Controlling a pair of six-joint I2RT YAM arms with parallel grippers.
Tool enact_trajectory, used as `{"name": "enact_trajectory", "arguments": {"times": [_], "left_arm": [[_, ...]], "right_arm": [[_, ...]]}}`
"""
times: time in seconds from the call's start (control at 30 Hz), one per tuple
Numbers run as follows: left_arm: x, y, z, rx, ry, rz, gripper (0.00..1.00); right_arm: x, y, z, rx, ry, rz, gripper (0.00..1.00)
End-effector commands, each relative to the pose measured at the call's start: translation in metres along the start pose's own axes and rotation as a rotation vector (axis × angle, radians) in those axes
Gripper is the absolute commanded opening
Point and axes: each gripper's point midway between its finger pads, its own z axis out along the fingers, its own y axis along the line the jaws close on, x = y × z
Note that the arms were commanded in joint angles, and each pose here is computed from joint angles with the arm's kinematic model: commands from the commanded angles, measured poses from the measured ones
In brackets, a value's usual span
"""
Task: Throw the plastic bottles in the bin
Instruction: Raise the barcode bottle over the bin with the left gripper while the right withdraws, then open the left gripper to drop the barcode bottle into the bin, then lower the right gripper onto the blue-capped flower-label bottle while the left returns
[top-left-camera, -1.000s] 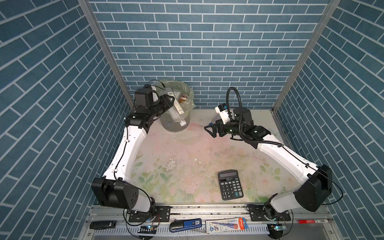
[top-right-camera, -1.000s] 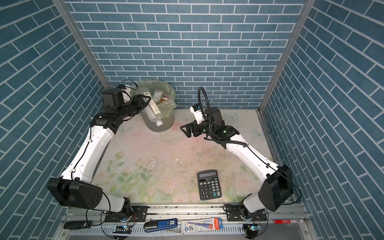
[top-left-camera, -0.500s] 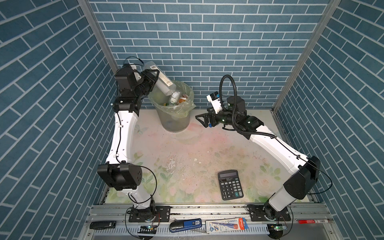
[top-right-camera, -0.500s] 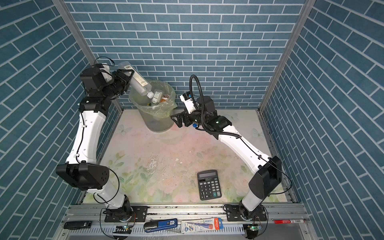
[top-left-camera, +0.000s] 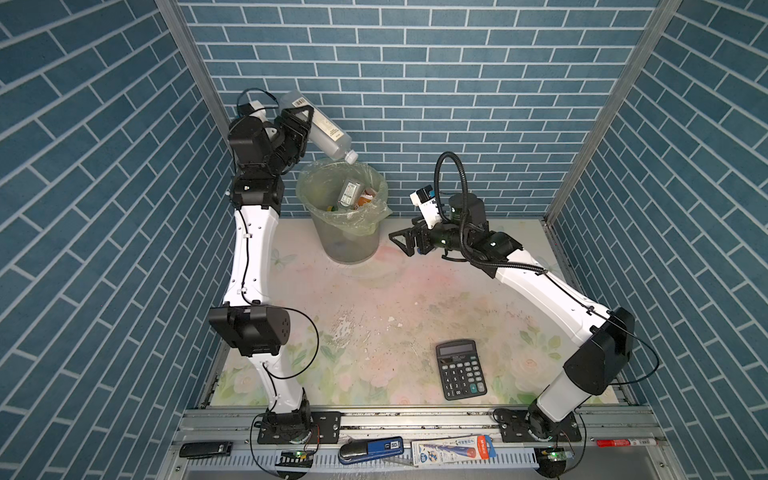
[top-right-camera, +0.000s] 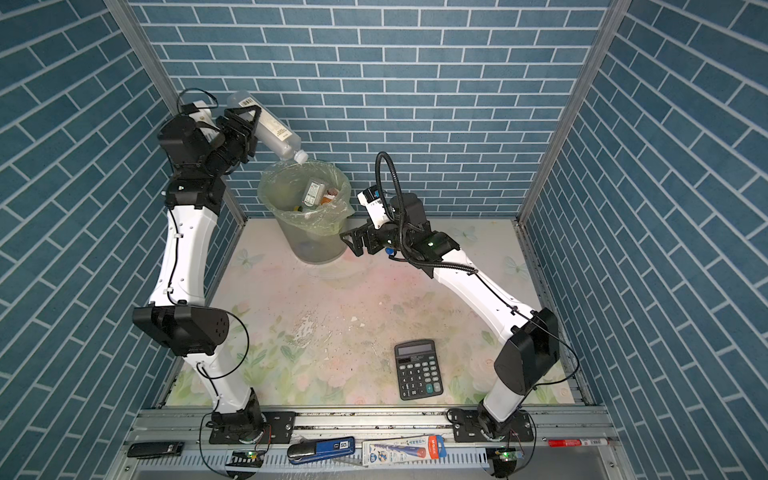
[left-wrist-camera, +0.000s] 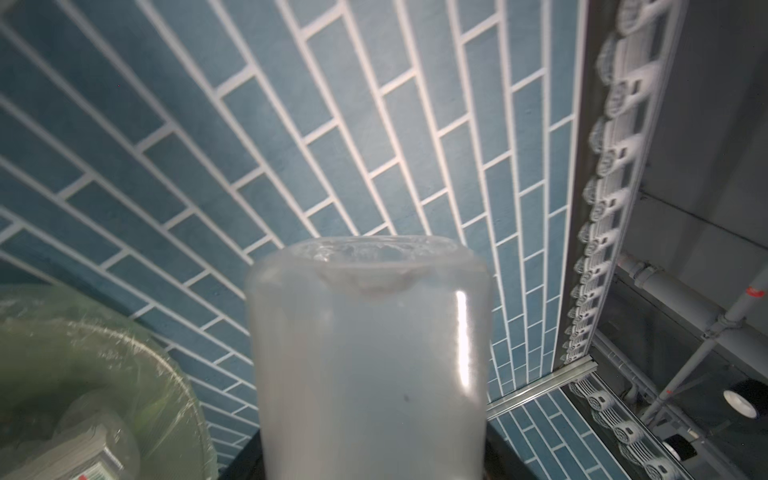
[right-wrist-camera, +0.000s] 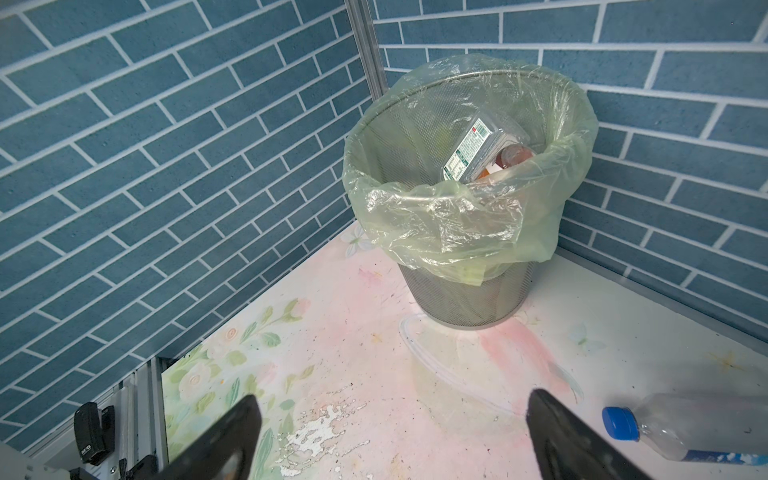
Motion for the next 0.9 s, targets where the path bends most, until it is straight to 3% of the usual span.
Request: {"name": "enact_trajectory", "arguments": {"times": [0.0, 0.03, 0.3, 0.7, 0.87], "left_arm": [[0.022, 0.067, 0.020, -0.096, 0.060, -0.068, 0.89], [0.026, 0.074, 0.021, -0.101, 0.073, -0.074, 0.99], [0.044, 0.034, 0.006, -0.099, 0.139, 0.056, 0.99], [0.048, 0.004, -0.012, -0.056, 0.149, 0.086, 0.99], [0.074, -0.013, -0.018, -0.044, 0.190, 0.153, 0.99]], "right_arm": [[0.001, 0.001, 0.003, 0.000, 0.005, -0.040, 0.99], [0.003, 0.001, 0.003, -0.003, 0.008, -0.038, 0.99], [0.012, 0.000, 0.004, -0.004, 0.022, -0.022, 0.99], [0.018, -0.002, -0.002, 0.013, 0.016, 0.000, 0.99], [0.022, -0.012, -0.012, 0.076, 0.014, 0.016, 0.99]]}}
